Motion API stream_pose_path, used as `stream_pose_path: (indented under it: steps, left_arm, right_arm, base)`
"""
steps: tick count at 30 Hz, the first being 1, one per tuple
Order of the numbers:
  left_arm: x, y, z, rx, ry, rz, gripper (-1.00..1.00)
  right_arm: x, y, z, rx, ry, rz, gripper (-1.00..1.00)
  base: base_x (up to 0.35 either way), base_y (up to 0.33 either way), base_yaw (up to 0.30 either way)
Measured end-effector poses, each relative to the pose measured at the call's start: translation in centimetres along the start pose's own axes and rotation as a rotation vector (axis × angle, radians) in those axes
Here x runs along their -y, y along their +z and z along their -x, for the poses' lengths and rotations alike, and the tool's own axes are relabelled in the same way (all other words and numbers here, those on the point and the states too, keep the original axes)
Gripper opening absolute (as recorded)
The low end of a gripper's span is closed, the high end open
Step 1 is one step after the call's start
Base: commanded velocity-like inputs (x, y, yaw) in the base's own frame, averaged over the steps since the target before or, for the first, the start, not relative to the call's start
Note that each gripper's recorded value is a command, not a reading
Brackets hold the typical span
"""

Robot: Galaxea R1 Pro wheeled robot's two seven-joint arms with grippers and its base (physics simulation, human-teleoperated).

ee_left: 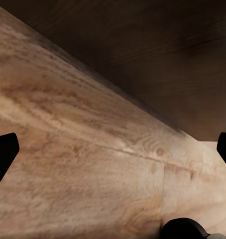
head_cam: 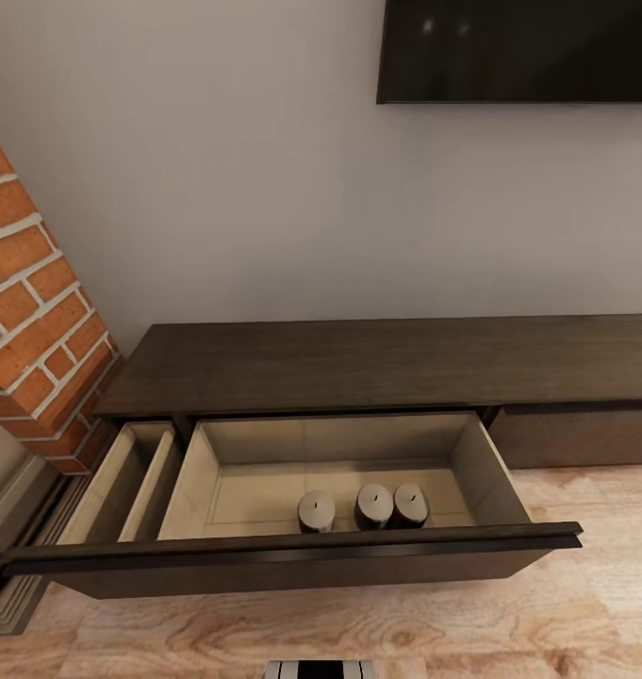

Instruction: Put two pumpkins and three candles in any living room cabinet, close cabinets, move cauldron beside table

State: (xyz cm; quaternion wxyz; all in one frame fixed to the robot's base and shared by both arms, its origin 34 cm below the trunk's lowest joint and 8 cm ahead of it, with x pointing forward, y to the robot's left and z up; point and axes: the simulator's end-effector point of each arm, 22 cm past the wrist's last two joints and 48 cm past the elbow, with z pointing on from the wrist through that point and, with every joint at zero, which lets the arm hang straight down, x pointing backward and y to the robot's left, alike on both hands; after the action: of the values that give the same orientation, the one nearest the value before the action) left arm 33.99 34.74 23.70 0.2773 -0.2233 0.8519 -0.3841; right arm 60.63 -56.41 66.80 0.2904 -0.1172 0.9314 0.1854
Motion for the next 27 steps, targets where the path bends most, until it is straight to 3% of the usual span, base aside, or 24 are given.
stream_pose_path:
  steps: [5,13,21,27]
  left_arm:
    - [-0.1,0.0,0.0,0.002,-0.002,0.002,1.00]
    - [0.0,0.1,0.0,0.003,-0.004,0.001,1.00]
    - [0.2,0.2,-0.2,0.003,-0.007,-0.005,1.00]
    - [0.2,0.2,-0.2,0.003,-0.007,-0.006,1.00]
  right_arm:
    - [4.4,-0.5,-3.5,-0.058,0.017,-0.089,1.00]
    - [10.0,0.0,-11.2,-0.159,0.033,-0.171,1.00]
    - [12.7,1.9,-19.0,-0.249,0.018,-0.192,1.00]
    - [13.2,3.4,-22.4,-0.293,0.002,-0.197,1.00]
  base:
    - [0.000,0.000,0.000]
    - [-0.040,0.000,0.000]
    - [-0.273,0.000,0.000]
    - [-0.328,0.012,0.000]
